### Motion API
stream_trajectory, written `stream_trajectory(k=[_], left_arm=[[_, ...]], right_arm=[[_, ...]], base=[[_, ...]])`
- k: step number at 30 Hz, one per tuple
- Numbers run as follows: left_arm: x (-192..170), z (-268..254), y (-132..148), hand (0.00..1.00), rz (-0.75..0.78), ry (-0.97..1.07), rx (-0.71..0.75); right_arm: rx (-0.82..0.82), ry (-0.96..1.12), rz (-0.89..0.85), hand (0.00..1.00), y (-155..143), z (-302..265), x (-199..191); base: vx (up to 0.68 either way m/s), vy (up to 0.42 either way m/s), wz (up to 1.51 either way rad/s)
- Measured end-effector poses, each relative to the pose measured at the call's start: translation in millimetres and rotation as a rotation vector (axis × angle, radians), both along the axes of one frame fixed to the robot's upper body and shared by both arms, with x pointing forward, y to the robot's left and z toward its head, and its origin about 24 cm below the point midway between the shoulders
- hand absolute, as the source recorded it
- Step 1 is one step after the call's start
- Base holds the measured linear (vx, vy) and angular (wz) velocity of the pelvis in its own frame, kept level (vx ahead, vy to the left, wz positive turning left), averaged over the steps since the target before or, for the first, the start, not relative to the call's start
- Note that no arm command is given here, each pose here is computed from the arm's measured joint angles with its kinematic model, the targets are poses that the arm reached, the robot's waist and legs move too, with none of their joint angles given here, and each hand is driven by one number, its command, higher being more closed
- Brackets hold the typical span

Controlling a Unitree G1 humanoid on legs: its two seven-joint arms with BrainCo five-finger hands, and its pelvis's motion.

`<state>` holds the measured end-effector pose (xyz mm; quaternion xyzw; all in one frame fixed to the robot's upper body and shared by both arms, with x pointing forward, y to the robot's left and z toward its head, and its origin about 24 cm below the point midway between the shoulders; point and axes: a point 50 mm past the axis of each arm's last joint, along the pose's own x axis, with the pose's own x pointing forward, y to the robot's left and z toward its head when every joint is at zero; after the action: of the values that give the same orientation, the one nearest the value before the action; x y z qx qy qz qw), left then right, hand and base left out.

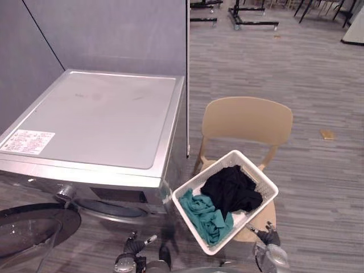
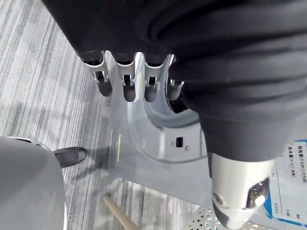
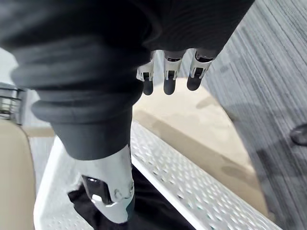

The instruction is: Pick up the laundry basket with both hands and put the clothes into the washing machine.

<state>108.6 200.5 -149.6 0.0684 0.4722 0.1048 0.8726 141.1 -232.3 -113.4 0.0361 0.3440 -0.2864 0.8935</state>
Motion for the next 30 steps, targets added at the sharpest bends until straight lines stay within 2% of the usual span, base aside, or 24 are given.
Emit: stream_trajectory(k=[4, 9, 15, 18, 22, 25, 30], left_arm=[[-0.5, 0.1, 0.7, 0.00, -0.003, 0.002, 0.003], [-2.6, 0.7, 2.7, 0.00, -0.027, 0.002, 0.020], [-0.7, 2.4, 5.8, 0.00, -0.093, -0.010, 0.029], [-1.1, 3.5, 11.9, 0.00, -0.111, -0.009, 0.054], [-6.1, 2.5, 16.9, 0.00, -0.122, 0.013, 0.072], [-11.0, 0.7, 17.0, 0.00, -0.119, 0.031, 0.071], [9.7, 5.9, 15.3, 0.00, -0.127, -0.022, 0.077]], right_arm=[[-0.140, -0.129, 0.027, 0.00, -13.3, 32.4, 12.1], [-0.319, -0.274, 0.197, 0.00, -11.3, 73.7, 35.2], [-0.453, -0.361, 0.720, 0.00, 25.9, 97.6, 66.5], [-0.504, -0.367, 0.939, 0.00, 41.6, 100.1, 76.7], [-0.572, -0.276, 1.192, 0.00, 58.1, 84.3, 89.3], [-0.607, -0.219, 1.310, 0.00, 69.4, 73.9, 94.7], [-0.754, -0.155, 1.436, 0.00, 77.9, 73.8, 122.5]], base=[[0.01, 0.011, -0.03], [0.07, -0.001, -0.09], [0.05, -0.013, -0.01], [0.01, -0.007, 0.07], [-0.02, -0.006, 0.23], [-0.03, 0.008, 0.46], [-0.09, 0.030, 0.37]])
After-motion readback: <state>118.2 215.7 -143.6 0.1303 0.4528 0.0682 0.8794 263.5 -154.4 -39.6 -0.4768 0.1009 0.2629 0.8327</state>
